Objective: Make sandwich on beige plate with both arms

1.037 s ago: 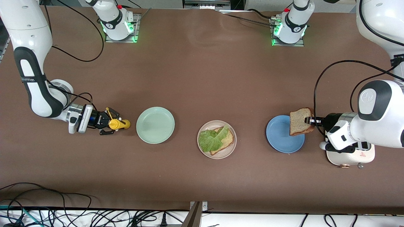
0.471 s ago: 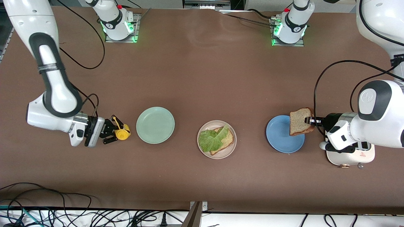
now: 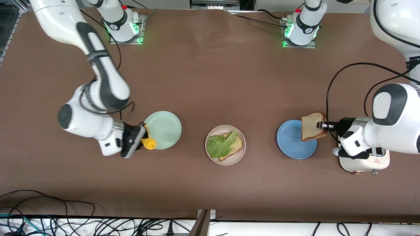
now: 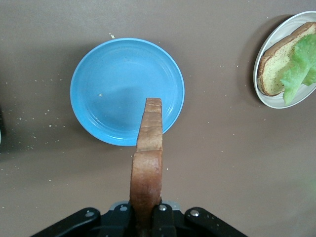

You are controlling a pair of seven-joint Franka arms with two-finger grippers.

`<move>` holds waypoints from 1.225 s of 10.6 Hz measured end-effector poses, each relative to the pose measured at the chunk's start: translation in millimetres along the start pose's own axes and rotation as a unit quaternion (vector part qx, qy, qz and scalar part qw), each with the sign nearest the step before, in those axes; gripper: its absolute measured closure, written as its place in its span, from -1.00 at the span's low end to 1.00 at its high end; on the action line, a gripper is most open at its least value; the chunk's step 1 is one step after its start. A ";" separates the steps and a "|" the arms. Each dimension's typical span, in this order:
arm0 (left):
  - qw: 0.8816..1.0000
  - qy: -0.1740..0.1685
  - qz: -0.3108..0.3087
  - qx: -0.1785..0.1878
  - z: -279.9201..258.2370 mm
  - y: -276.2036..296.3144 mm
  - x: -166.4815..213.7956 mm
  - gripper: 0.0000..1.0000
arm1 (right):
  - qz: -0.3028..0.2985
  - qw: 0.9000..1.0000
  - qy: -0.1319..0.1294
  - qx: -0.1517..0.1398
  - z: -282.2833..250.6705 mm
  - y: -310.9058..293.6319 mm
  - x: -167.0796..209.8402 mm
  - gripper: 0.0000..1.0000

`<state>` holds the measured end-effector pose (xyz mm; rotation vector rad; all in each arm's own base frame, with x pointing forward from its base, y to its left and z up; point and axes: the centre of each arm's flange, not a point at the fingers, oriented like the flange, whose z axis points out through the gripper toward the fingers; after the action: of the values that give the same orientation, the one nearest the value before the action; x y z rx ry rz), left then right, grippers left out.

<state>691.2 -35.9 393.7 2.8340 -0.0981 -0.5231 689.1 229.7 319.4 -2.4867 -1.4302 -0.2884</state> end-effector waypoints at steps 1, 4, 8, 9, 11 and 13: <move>1.000 0.000 0.000 0.000 0.1 0.0 0.0 0.82 | -0.012 0.999 -0.031 -0.033 5.4 -12.3 21.5 0.79; 1.000 0.000 0.000 0.000 0.5 -0.3 0.2 0.82 | -0.053 0.988 -0.109 -0.099 35.0 -41.4 63.0 0.79; 1.000 -0.003 -0.001 0.000 3.5 -1.6 1.7 0.82 | -0.156 0.941 -0.228 -0.194 80.6 -93.5 113.1 0.79; 1.000 -0.003 -0.001 0.000 4.0 -1.7 2.0 0.82 | -0.183 0.925 -0.252 -0.219 93.3 -114.1 123.6 0.79; 1.000 -0.003 -0.001 0.000 4.2 -1.9 2.0 0.82 | -0.209 0.900 -0.286 -0.255 101.6 -142.9 137.8 0.79; 1.000 -0.003 -0.002 0.000 4.3 -2.0 2.1 0.82 | -0.214 0.880 -0.302 -0.299 74.4 -150.8 153.1 0.79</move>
<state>691.7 -35.2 388.5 2.8328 -0.0949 -0.5335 637.5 451.0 312.9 -2.8448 -2.4829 -0.0122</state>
